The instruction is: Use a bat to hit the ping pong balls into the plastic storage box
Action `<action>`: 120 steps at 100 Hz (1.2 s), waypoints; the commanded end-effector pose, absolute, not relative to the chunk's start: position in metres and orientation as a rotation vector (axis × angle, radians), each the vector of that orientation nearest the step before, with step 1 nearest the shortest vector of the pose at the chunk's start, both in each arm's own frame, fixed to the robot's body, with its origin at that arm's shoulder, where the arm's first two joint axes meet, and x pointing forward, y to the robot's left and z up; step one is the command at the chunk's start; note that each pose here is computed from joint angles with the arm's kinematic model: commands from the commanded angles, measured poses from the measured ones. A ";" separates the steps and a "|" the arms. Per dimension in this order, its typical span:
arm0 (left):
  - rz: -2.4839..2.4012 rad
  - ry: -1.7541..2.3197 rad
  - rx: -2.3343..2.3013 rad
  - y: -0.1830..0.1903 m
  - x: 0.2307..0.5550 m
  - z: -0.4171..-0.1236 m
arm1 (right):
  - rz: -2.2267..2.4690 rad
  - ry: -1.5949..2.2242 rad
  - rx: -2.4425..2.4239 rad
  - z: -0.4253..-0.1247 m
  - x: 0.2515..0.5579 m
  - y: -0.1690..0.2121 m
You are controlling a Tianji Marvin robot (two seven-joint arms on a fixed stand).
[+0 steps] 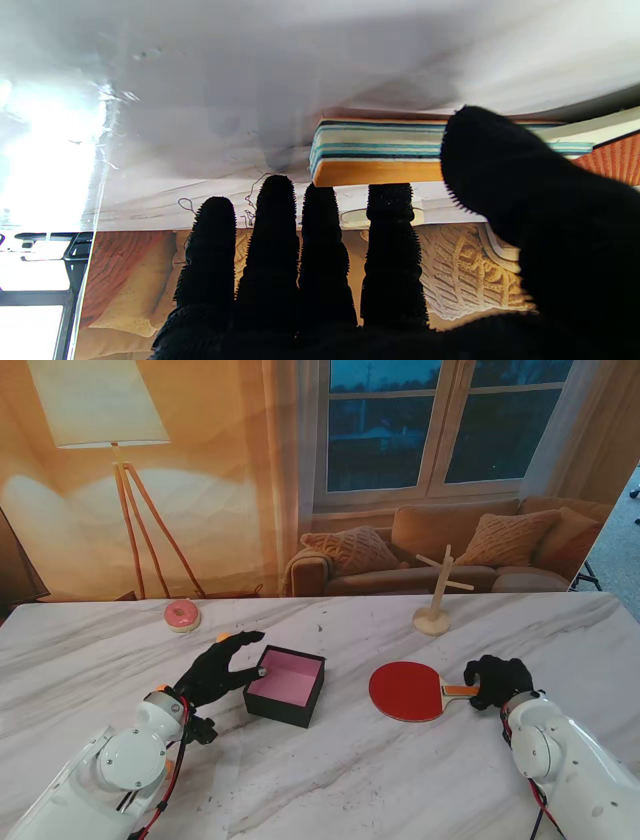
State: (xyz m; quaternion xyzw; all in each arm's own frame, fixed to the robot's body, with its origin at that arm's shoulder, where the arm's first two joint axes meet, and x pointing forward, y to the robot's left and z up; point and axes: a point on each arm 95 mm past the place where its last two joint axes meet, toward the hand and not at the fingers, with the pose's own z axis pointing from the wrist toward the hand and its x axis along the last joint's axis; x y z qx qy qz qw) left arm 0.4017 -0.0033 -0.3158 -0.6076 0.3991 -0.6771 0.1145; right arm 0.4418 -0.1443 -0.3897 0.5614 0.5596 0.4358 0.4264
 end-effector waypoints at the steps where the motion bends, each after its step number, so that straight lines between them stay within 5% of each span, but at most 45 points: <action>1: -1.981 1.181 -1.799 -0.005 0.401 -0.318 | 1.062 1.422 1.420 -0.395 0.441 -0.145; 120: -1.976 1.164 -1.819 -0.004 0.400 -0.318 | 1.059 1.465 1.391 -0.395 0.454 -0.138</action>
